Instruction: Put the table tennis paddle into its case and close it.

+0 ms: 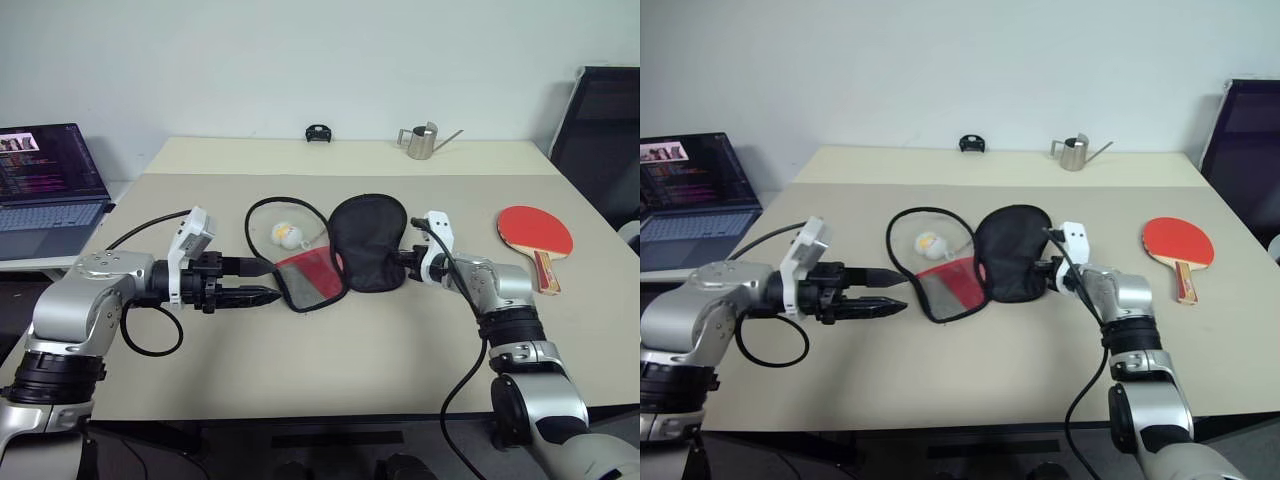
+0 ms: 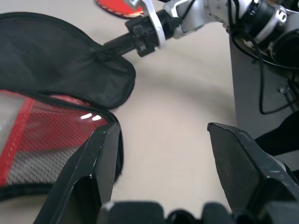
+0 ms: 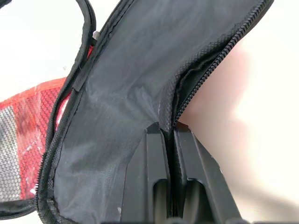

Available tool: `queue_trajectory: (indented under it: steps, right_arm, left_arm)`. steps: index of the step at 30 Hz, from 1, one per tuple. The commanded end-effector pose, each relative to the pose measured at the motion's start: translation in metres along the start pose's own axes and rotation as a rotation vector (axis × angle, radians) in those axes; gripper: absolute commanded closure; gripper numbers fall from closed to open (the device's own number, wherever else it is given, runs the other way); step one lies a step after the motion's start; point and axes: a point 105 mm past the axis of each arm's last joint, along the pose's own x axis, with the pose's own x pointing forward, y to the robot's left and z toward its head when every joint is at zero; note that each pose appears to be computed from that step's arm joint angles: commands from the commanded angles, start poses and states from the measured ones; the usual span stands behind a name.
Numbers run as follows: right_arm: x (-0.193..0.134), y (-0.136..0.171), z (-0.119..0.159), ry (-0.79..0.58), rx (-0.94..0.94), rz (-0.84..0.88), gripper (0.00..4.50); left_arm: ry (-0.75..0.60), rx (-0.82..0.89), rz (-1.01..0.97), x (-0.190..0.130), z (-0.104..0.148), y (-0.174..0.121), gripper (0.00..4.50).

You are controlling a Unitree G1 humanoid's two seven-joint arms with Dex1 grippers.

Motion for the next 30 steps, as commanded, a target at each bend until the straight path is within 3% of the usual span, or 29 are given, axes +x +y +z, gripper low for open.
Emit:
queue_trajectory:
  steps: [1, 11, 30]
  right_arm:
    - [-0.019, -0.007, 0.011, -0.04, 0.0, -0.015, 4.44]
    - [-0.054, -0.023, 0.0, 0.042, -0.055, -0.043, 4.44]
    - [-0.085, -0.048, -0.003, 0.089, -0.054, -0.097, 4.44]
  left_arm:
    - [-0.004, 0.031, -0.062, 0.007, 0.008, -0.011, 1.23]
    - [0.002, 0.029, -0.154, 0.025, 0.008, -0.019, 1.23]
    - [-0.017, 0.039, -0.251, 0.05, 0.017, -0.03, 1.23]
